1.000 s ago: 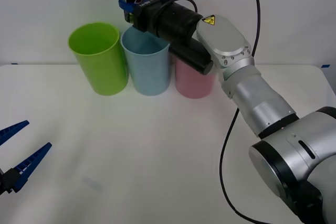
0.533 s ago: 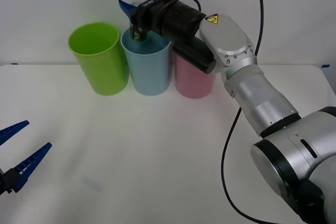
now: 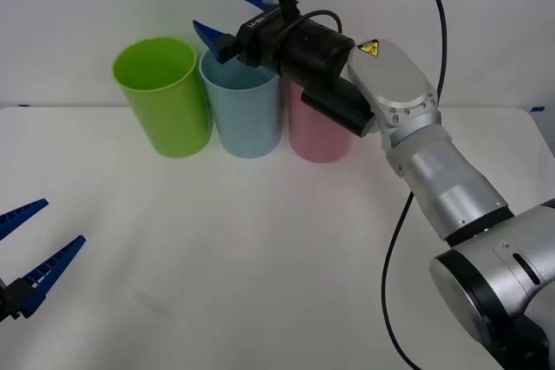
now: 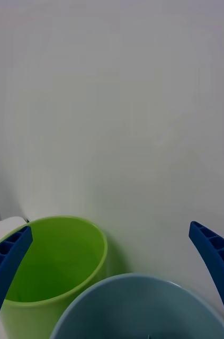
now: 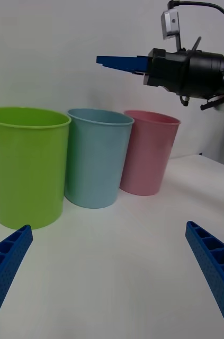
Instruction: Grasp the object on the table and drop it into the matching bin: aluminum can to the light blue bin, PET bottle to the pink bin.
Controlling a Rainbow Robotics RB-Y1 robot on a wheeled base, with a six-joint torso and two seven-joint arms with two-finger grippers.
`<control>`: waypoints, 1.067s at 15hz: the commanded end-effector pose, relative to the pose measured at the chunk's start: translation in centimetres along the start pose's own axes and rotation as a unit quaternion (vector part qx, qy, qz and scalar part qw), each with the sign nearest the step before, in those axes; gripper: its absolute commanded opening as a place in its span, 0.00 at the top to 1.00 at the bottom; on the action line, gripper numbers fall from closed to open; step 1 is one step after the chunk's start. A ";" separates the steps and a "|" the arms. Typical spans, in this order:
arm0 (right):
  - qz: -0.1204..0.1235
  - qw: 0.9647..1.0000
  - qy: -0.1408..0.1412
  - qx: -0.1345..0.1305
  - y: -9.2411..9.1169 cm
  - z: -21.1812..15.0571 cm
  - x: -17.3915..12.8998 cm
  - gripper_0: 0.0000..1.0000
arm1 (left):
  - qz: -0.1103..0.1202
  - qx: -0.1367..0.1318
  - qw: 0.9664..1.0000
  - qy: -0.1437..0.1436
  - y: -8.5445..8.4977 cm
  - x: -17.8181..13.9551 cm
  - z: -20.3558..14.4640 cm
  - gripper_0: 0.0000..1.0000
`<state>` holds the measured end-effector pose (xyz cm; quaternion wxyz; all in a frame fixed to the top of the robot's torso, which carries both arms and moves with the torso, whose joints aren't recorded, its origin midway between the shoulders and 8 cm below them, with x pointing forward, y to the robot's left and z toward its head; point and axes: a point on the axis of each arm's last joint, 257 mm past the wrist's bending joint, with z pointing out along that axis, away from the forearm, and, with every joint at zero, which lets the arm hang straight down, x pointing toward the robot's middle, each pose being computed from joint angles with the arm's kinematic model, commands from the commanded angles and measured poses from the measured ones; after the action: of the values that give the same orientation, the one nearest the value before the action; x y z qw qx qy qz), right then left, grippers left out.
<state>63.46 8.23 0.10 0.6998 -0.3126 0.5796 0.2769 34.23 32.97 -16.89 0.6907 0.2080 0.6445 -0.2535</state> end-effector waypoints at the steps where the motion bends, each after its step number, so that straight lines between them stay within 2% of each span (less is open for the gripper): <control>1: -0.006 1.000 -0.007 -0.013 0.9 -2.0 0.3 0.00 | 0.000 0.000 1.000 0.000 0.0 0.0 0.0 0.00; 5: -0.017 0.999 -0.013 -0.026 2.0 -6.9 1.4 0.00 | 0.000 0.000 1.000 0.000 0.0 0.0 0.0 0.00; 9: -0.026 0.999 -0.006 -0.027 2.9 -12.5 3.2 0.00 | 0.000 0.000 1.000 0.000 0.0 0.0 0.0 0.00; 12: -0.026 0.999 0.005 -0.030 3.6 -17.0 4.4 0.00 | 0.000 0.000 1.000 0.000 0.0 0.0 0.0 0.00; 16: -0.021 0.999 0.025 -0.024 3.8 -22.4 5.8 0.00 | 0.000 0.000 1.000 0.000 0.0 0.0 0.0 0.00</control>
<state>48.06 -5.38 -8.61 0.6860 -0.3485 0.5796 0.2682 34.23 32.97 -16.89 0.6907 0.2079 0.6446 -0.2535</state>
